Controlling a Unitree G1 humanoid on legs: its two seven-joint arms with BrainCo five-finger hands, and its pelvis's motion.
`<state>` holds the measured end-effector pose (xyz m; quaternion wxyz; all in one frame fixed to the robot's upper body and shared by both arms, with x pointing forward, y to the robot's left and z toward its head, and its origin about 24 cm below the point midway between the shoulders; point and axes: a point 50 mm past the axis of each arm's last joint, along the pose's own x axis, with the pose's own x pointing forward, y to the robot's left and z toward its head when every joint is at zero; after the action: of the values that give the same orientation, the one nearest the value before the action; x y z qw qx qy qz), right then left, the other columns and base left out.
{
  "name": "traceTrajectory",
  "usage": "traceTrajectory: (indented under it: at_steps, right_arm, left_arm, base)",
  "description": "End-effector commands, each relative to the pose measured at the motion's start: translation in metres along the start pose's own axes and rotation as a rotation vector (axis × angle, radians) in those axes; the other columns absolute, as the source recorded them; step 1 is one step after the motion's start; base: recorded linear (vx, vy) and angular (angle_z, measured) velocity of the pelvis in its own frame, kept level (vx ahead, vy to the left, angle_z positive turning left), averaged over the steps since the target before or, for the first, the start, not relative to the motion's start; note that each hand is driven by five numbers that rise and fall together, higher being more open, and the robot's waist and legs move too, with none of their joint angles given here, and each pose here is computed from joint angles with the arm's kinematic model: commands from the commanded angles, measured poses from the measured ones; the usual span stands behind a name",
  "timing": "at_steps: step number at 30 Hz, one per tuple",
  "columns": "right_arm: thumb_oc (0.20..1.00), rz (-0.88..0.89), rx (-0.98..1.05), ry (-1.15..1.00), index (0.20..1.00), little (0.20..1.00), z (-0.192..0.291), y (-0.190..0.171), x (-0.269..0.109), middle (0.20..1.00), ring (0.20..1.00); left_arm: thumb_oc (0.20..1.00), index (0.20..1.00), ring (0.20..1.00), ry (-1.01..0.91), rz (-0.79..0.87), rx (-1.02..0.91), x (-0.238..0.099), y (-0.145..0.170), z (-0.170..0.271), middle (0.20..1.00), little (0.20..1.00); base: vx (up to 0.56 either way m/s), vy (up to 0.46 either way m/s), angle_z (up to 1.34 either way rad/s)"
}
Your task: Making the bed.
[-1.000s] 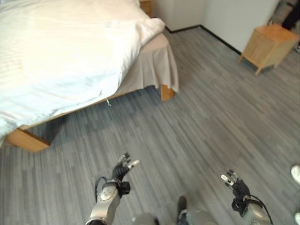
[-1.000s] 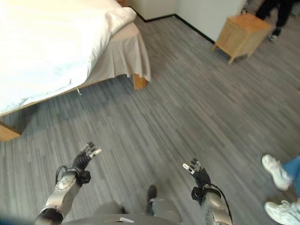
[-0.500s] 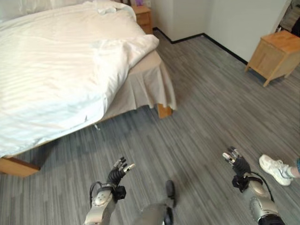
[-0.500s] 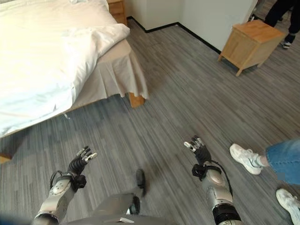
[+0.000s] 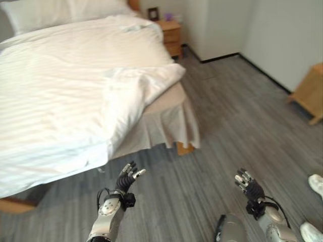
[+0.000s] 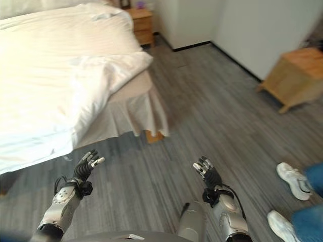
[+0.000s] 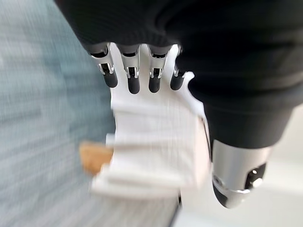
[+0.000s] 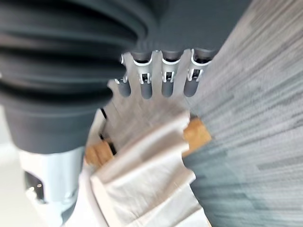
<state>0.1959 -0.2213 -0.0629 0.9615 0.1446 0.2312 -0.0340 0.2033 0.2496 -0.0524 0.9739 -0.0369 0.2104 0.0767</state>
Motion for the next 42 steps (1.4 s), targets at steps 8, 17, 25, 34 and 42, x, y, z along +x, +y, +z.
traceTrajectory:
  at_steps: [8, 17, 25, 34, 42]
  right_arm:
    - [1.000, -0.006, -0.028, -0.156, 1.000, 1.000, 0.037, -0.010, 0.002, 1.000, 1.000]
    - [1.000, -0.087, -0.068, -0.205, 1.000, 1.000, 0.055, -0.032, -0.006, 1.000, 1.000]
    - [1.000, -0.071, -0.065, -0.175, 1.000, 1.000, 0.043, -0.023, -0.007, 1.000, 1.000]
    - [1.000, -0.081, -0.097, -0.258, 1.000, 1.000, 0.065, -0.022, -0.002, 1.000, 1.000]
    - [1.000, -0.240, -0.190, -0.426, 1.000, 1.000, 0.110, -0.056, -0.020, 1.000, 1.000]
  left_arm:
    - [1.000, 1.000, 1.000, -0.139, -0.084, 0.064, 0.014, -0.019, 0.034, 1.000, 1.000]
    - [1.000, 1.000, 1.000, -0.109, -0.163, -0.015, 0.016, -0.039, 0.027, 1.000, 1.000]
    - [1.000, 1.000, 1.000, -0.089, -0.197, 0.004, 0.014, -0.049, 0.021, 1.000, 1.000]
    - [1.000, 1.000, 1.000, -0.133, -0.167, 0.059, 0.012, -0.029, 0.035, 1.000, 1.000]
    - [1.000, 1.000, 1.000, -0.116, -0.208, 0.103, 0.009, -0.029, 0.031, 1.000, 1.000]
  base:
    - [0.41, -0.435, 0.32]
    - [0.17, -0.252, 0.43]
    - [0.24, 0.134, 0.09]
    - [0.14, 0.206, 0.17]
    - [0.06, -0.007, 0.59]
